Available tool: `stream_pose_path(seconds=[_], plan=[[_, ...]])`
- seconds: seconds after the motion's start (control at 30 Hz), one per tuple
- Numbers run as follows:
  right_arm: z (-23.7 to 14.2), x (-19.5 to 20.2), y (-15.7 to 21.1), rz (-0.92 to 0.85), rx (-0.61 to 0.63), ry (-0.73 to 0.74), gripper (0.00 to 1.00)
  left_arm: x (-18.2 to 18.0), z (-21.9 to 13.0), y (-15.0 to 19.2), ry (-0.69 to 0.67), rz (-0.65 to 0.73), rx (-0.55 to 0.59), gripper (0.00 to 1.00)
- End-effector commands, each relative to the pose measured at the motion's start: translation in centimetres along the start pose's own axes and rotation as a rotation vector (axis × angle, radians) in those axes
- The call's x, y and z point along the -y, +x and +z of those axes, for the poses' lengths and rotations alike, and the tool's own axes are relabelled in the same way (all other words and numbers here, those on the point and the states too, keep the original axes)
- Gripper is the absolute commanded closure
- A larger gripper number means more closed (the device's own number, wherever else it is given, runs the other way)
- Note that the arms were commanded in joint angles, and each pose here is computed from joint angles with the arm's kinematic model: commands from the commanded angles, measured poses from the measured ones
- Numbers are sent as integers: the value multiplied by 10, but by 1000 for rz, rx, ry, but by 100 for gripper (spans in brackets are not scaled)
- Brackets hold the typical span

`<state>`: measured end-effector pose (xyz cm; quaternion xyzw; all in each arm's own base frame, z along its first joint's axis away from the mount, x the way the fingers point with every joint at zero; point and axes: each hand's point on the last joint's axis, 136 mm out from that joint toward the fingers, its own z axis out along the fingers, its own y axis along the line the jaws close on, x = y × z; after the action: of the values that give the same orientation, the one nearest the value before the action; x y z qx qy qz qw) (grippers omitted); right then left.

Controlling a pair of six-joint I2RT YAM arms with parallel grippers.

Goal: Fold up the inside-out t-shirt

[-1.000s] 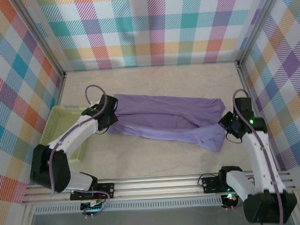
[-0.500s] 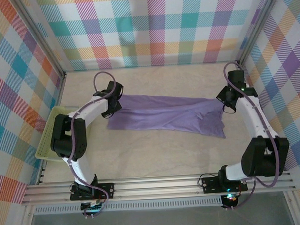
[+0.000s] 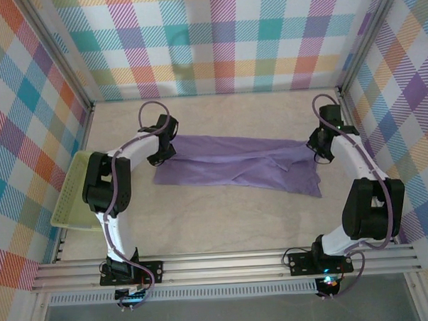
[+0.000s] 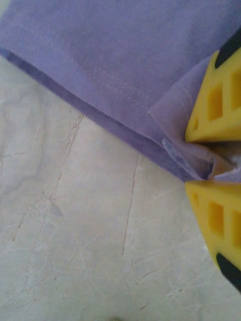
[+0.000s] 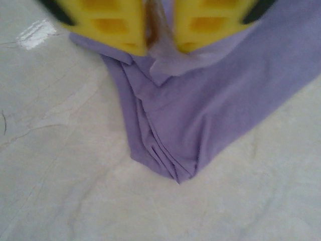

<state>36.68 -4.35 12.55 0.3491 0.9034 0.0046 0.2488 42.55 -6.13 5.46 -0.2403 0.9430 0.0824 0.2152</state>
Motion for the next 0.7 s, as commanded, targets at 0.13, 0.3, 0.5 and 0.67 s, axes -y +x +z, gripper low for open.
stream_pose_path(seconds=[0.13,0.3,0.5,0.67], plan=[[-7,10,10,-29,-14,9,51,-17,-29,-15,-20,13,20,52],[-26,-1,32,-75,-43,-94,38,-20,-61,-9,29,17,61,38],[-20,-30,77,-160,-165,-213,38,25,-81,24,183,99,41,37],[-5,-43,102,-209,-235,-209,38,50,-70,38,232,127,-13,39]])
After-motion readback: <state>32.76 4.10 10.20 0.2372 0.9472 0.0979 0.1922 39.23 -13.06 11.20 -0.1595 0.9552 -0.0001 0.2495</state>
